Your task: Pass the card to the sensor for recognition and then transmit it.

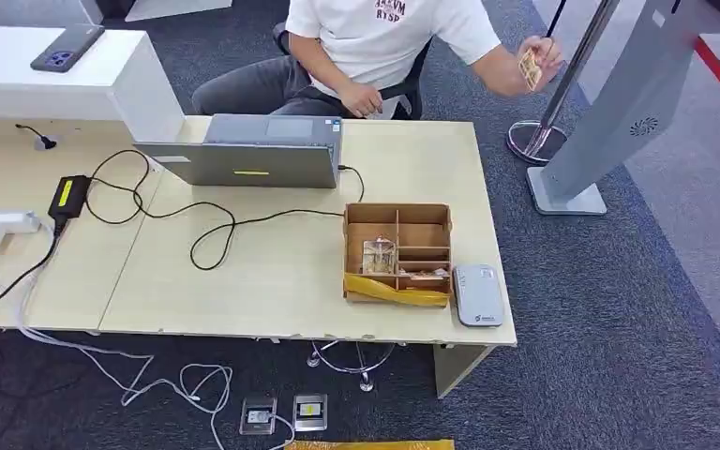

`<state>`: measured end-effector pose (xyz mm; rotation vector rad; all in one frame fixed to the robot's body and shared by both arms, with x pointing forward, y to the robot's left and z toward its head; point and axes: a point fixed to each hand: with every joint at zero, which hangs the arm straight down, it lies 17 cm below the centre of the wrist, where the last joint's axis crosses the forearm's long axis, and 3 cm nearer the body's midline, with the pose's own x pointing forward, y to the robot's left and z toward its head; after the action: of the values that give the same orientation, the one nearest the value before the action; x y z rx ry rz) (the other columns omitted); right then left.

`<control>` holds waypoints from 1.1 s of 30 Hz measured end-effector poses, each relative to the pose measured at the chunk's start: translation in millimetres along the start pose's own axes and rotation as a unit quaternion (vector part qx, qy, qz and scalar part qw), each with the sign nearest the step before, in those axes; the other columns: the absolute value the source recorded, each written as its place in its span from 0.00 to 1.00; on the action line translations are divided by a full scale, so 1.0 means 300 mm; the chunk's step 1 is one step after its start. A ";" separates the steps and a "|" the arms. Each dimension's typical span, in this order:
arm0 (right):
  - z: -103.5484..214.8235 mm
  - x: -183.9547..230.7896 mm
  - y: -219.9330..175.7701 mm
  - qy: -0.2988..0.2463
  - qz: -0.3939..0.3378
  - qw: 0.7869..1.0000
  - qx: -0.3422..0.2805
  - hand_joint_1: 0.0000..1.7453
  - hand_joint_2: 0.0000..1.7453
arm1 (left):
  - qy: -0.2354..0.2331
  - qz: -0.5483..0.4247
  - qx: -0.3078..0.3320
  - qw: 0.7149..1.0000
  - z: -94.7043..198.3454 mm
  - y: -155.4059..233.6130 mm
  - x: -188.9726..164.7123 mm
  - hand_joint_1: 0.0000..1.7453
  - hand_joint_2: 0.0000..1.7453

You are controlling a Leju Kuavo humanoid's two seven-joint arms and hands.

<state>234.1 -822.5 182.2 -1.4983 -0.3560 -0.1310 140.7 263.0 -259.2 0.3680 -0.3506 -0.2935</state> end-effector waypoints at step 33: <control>0.903 1.251 -0.517 -0.498 -0.072 0.854 -0.132 0.00 1.00 | -0.028 -0.029 0.013 0.999 -0.006 0.023 0.038 0.00 0.00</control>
<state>499.9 -517.0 454.8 -1.7174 -1.3295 0.5304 153.0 265.8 -254.9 0.3970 -0.3985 -0.3570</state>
